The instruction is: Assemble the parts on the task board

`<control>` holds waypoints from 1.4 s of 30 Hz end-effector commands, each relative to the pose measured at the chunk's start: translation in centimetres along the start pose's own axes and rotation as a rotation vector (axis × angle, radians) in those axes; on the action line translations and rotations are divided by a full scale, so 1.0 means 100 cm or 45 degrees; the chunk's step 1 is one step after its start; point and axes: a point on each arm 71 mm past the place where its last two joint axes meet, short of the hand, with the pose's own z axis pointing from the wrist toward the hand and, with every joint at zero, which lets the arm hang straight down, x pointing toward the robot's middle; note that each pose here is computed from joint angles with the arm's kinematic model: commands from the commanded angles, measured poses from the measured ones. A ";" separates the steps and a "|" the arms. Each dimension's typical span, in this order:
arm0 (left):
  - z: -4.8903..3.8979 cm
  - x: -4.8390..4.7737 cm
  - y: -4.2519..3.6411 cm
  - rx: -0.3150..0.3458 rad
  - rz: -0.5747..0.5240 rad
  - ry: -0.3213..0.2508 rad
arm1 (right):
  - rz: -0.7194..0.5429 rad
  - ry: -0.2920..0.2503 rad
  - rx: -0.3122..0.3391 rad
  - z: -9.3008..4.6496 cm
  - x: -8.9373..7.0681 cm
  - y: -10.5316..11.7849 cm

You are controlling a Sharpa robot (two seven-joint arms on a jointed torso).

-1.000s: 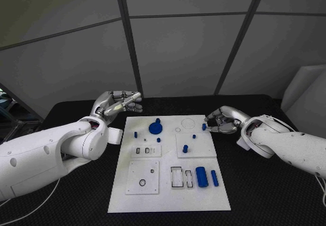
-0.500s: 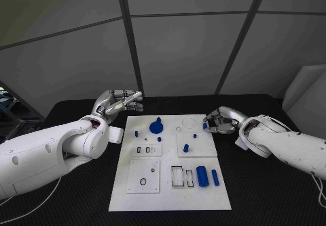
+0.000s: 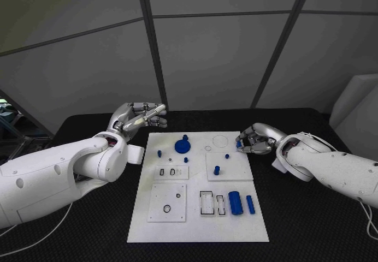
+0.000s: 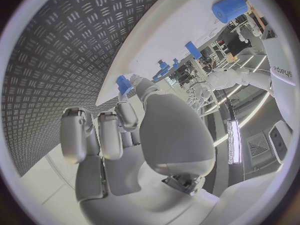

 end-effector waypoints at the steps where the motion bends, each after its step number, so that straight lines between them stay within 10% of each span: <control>1: 0.0000 0.0006 -0.0014 0.015 -0.006 0.015 | -0.015 0.019 -0.002 0.001 0.001 0.001; 26: -0.0005 -0.0012 -0.0015 0.014 -0.004 0.012 | -0.031 -0.072 -0.001 0.000 -0.002 0.009; 42: 0.0001 -0.0019 -0.0010 0.010 -0.002 0.006 | 0.041 -0.111 -0.130 -0.020 -0.006 0.077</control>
